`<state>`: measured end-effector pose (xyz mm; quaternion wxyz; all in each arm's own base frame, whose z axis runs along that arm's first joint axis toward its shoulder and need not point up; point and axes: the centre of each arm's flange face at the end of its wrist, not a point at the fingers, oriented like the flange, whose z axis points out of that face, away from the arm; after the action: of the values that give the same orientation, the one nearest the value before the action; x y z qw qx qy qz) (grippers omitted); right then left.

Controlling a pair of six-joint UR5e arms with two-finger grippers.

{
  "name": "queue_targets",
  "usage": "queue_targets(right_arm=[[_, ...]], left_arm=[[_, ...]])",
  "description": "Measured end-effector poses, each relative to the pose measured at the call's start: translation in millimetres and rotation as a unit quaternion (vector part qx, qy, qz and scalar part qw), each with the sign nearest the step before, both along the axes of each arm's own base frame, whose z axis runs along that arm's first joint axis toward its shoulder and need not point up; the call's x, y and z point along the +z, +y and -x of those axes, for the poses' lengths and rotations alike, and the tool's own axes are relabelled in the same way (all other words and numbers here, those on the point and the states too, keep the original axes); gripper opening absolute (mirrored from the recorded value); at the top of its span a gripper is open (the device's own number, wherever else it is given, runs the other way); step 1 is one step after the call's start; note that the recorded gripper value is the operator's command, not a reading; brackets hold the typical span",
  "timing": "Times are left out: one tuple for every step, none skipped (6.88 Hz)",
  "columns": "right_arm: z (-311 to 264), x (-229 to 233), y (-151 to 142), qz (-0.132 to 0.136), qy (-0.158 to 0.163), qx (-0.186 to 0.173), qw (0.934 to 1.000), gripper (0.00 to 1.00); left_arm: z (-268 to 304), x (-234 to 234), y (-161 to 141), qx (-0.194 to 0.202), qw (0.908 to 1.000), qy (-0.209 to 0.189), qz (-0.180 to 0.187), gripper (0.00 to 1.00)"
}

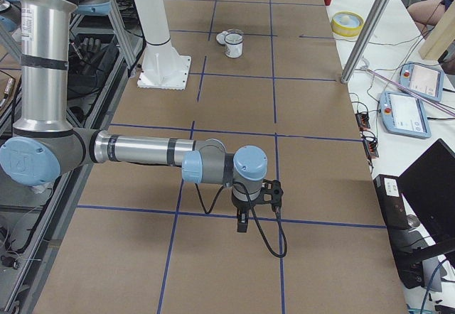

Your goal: Place funnel on cup

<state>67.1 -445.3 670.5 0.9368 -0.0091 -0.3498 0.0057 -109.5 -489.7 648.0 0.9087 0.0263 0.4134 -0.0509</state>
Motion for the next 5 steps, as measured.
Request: queue_targets(right_arm=[[0.0, 0.0, 0.0, 0.000, 0.000, 0.000, 1.0000, 1.00], [0.0, -0.1, 0.0, 0.000, 0.000, 0.000, 1.0000, 1.00], [0.0, 0.0, 0.0, 0.000, 0.000, 0.000, 1.0000, 1.00], [0.0, 0.0, 0.0, 0.000, 0.000, 0.000, 1.0000, 1.00], [0.0, -0.2, 0.0, 0.000, 0.000, 0.000, 1.0000, 1.00]], left_arm=[[-9.8, -2.8, -3.6, 0.011, 0.9998, 0.000, -0.013, 1.00], [-26.9, -6.4, -9.3, 0.029, 0.9990, -0.001, -0.035, 1.00], [-40.2, -8.7, -13.0, 0.043, 0.9978, -0.001, -0.052, 1.00], [-48.3, -9.0, -14.6, 0.050, 0.9971, 0.000, -0.057, 1.00], [-51.0, -8.2, -14.5, 0.053, 0.9971, -0.001, -0.055, 1.00]])
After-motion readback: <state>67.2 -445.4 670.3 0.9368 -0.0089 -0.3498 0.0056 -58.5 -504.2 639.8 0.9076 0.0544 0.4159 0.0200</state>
